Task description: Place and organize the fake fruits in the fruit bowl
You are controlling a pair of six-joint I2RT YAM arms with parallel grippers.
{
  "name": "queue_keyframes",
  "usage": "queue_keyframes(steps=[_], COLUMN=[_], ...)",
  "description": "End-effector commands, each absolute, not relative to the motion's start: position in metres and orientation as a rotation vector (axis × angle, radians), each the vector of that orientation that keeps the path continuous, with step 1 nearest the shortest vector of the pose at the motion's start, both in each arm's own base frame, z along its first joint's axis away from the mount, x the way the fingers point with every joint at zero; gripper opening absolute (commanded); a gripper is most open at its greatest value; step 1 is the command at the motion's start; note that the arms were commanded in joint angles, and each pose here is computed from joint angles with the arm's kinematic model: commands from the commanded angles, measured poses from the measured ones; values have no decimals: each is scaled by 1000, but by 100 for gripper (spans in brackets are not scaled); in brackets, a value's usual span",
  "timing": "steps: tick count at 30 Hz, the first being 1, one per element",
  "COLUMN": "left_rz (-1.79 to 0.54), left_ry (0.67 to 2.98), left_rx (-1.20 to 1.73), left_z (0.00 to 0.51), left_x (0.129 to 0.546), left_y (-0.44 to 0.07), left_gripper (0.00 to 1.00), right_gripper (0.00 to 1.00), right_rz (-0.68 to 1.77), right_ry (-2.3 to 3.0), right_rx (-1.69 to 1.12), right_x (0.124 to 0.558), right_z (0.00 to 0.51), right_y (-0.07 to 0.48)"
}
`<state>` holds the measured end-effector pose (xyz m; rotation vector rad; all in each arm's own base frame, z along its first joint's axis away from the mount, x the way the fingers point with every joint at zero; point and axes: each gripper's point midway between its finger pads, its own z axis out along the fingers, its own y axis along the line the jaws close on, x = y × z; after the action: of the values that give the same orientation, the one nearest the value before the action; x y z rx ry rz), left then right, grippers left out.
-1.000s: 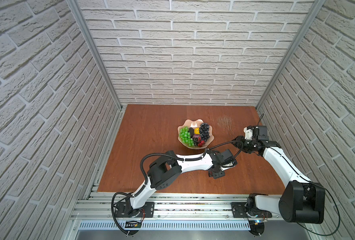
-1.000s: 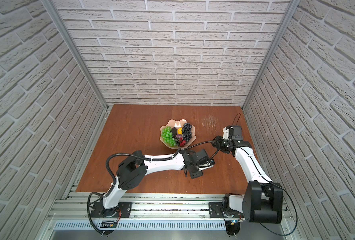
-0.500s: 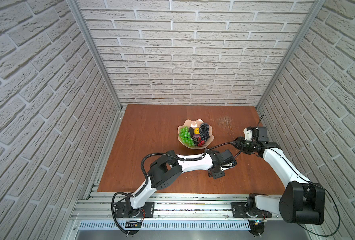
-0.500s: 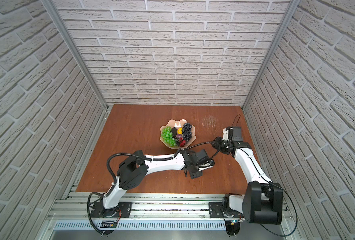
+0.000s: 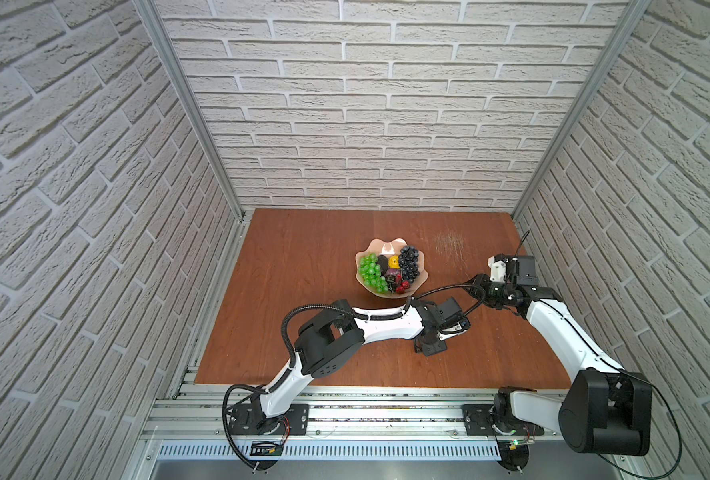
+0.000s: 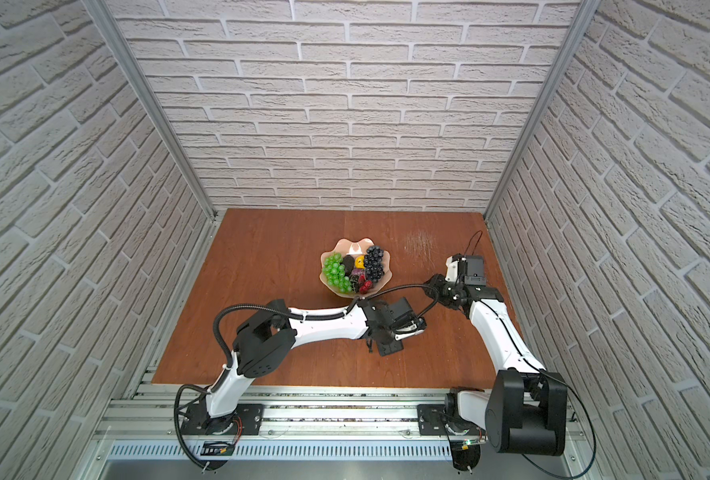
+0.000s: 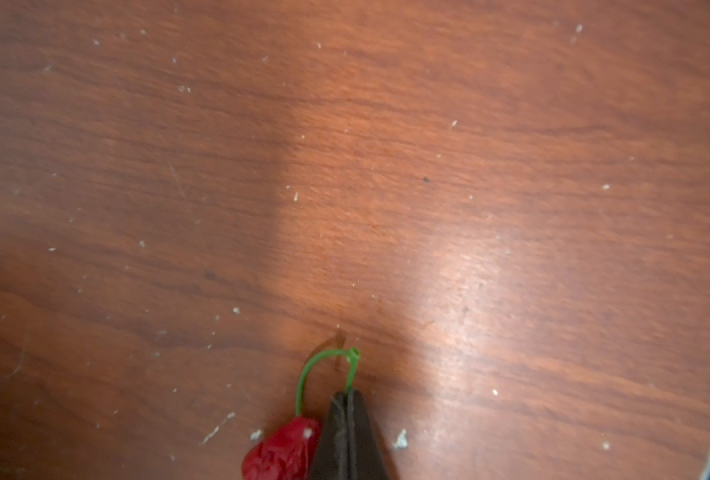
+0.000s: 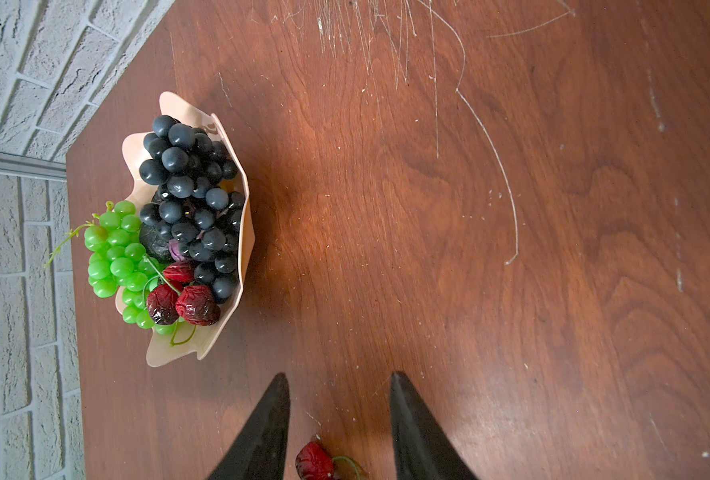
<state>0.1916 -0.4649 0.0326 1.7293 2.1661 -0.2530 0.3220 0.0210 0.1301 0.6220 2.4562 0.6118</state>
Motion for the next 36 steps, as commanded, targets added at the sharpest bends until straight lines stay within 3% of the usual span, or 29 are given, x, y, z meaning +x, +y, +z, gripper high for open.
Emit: queue_keyframes(steps=[1, 11, 19, 28, 36], left_rz=[-307, -485, -683, -545, -537], left_ry=[2130, 2123, 2125, 2147, 2167], left_rx=[1614, 1347, 1000, 852, 896], left_z=[69, 139, 205, 202, 176], left_x=[205, 226, 285, 363, 379], left_y=[-466, -443, -405, -384, -387], left_gripper=[0, 0, 0, 0, 0], right_gripper=[39, 38, 37, 37, 37], right_rz=[628, 644, 676, 603, 599], right_ry=[2408, 2382, 2347, 2393, 2415], right_rx=[620, 629, 598, 468, 402], right_x=[324, 324, 331, 334, 337], right_z=[140, 145, 162, 168, 169], right_y=[21, 21, 27, 44, 58])
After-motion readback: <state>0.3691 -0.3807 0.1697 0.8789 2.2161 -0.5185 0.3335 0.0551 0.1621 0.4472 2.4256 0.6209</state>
